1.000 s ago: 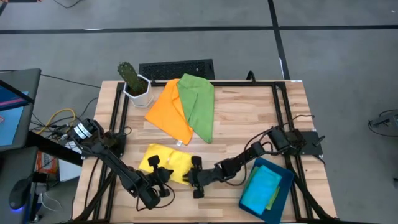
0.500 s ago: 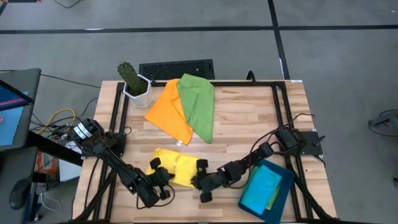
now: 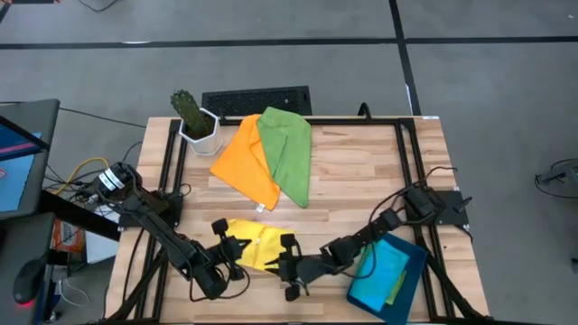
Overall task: Fold microfiber towels
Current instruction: Fold the yellow microfiber towel
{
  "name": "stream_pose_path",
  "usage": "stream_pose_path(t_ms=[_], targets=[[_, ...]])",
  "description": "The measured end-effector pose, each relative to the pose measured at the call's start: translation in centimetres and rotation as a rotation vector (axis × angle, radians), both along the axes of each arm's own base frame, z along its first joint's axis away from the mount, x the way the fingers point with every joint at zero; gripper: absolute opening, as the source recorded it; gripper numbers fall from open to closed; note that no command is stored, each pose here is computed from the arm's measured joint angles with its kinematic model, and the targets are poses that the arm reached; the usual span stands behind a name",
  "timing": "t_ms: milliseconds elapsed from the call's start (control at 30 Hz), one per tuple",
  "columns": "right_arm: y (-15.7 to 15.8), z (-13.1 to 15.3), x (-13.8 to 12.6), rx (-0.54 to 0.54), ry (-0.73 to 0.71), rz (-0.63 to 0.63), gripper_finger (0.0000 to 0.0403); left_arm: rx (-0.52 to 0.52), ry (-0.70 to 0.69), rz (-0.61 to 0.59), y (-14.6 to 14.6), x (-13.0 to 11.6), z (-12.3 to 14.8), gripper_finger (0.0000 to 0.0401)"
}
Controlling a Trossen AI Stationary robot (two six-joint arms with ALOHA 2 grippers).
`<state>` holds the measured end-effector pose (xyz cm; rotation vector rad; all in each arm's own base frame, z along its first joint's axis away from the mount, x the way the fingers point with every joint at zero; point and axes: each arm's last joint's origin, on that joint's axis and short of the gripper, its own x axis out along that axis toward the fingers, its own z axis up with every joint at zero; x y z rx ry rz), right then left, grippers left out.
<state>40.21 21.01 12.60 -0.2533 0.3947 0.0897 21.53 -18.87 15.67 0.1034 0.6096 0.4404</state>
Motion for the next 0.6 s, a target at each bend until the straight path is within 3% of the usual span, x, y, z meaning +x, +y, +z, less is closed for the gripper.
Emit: stream_pose_path(t_ms=[333,600], targets=[[-2.8,-6.5,2.1,0.191,0.029,0.022,0.0082,-0.087,0.021,0.067,0.7,-1.1,-1.4,0.0],[-2.7,-5.8,2.1,0.181,0.033,0.017,0.0082,-0.129,-0.019,0.062,0.3,-0.8,-1.2,0.0]])
